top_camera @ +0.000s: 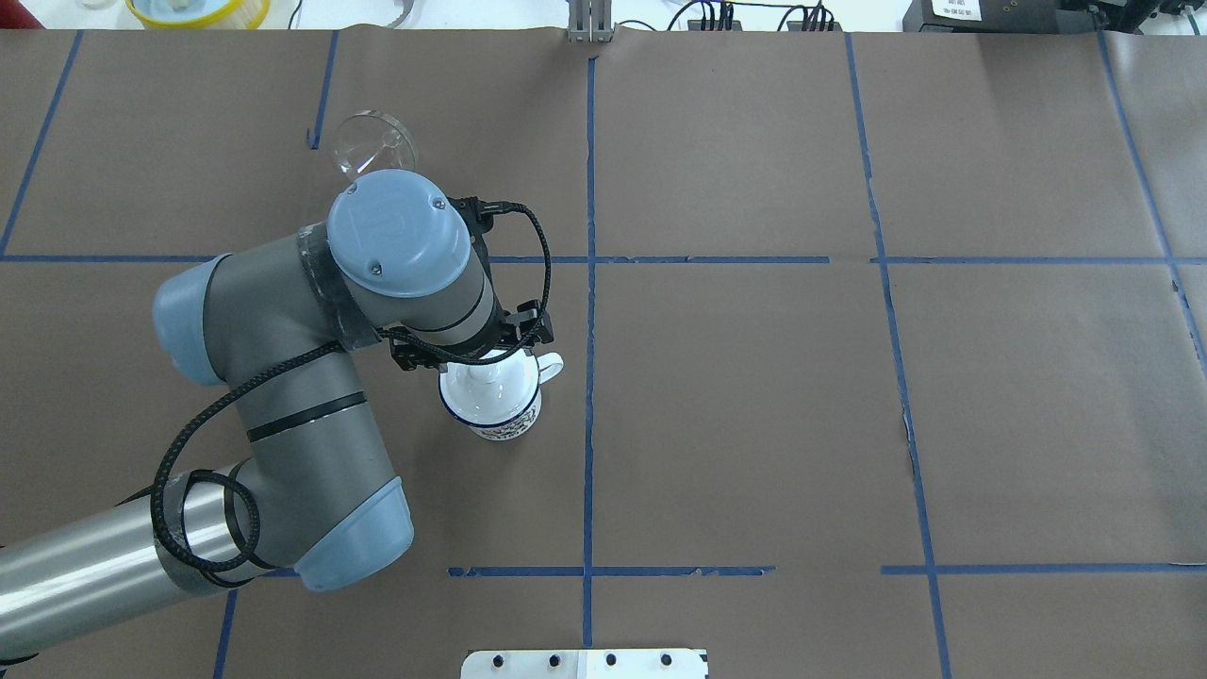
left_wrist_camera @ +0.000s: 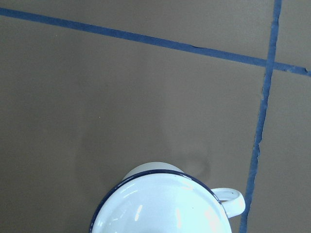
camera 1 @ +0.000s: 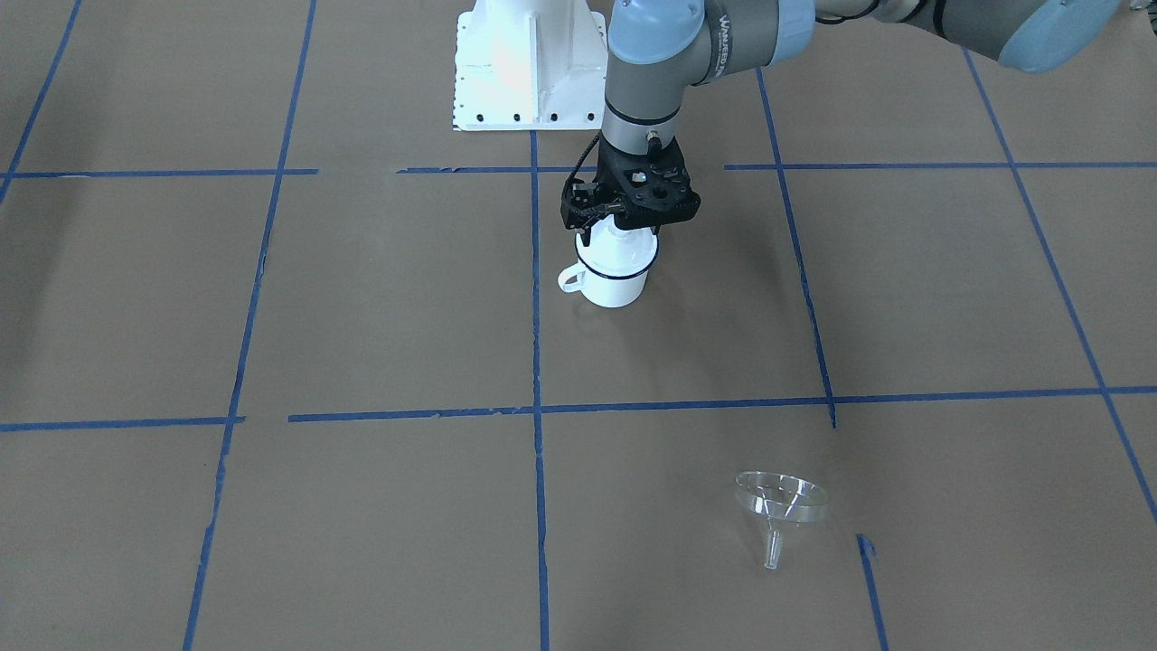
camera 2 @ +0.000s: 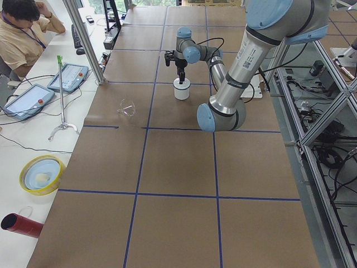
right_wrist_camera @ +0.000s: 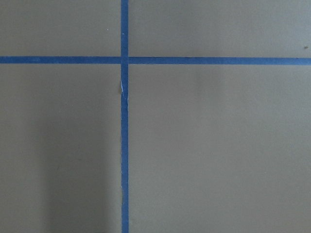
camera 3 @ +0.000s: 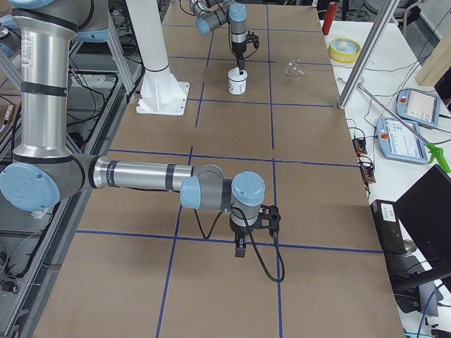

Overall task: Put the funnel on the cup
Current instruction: 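Close the left gripper on the white lid's knob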

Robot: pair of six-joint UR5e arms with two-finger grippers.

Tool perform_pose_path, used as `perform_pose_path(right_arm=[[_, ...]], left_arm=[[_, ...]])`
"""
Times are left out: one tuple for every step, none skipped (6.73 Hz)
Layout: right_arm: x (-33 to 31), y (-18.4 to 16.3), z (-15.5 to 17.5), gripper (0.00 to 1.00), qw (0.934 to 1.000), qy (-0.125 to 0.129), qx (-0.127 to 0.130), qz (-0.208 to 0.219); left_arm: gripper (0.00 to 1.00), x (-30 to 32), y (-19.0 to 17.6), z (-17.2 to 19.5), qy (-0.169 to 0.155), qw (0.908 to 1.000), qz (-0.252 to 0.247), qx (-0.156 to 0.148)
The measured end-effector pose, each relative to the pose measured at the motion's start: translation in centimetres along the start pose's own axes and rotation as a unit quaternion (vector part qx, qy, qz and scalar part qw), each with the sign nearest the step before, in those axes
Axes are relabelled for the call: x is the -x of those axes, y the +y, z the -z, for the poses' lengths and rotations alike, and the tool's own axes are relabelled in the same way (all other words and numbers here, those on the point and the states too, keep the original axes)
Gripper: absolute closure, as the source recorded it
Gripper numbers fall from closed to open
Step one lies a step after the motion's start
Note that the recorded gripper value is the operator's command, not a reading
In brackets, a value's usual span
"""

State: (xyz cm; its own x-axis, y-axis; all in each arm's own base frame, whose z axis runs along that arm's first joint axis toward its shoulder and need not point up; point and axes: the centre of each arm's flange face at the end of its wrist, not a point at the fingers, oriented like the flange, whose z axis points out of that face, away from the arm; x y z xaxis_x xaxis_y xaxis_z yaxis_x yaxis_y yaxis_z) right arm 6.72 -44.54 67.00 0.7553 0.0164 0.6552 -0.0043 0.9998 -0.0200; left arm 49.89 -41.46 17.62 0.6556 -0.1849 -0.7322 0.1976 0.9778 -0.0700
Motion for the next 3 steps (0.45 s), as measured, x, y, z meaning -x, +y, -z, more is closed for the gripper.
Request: perform_pose_path(right_arm=[[0.0, 0.0, 0.0, 0.0, 1.0, 0.0, 0.0, 0.0], [0.0, 0.0, 0.0, 0.0, 1.0, 0.0, 0.0, 0.0], [0.0, 0.0, 0.0, 0.0, 1.0, 0.0, 0.0, 0.0]], left_arm=[[0.81, 0.06, 0.09, 0.16, -0.002, 1.0, 0.0, 0.001], [0.93, 0.1, 0.2, 0.47, -0.005, 1.0, 0.001, 0.002], [1.0, 0.12, 0.3, 0.73, -0.009, 1.0, 0.001, 0.004]])
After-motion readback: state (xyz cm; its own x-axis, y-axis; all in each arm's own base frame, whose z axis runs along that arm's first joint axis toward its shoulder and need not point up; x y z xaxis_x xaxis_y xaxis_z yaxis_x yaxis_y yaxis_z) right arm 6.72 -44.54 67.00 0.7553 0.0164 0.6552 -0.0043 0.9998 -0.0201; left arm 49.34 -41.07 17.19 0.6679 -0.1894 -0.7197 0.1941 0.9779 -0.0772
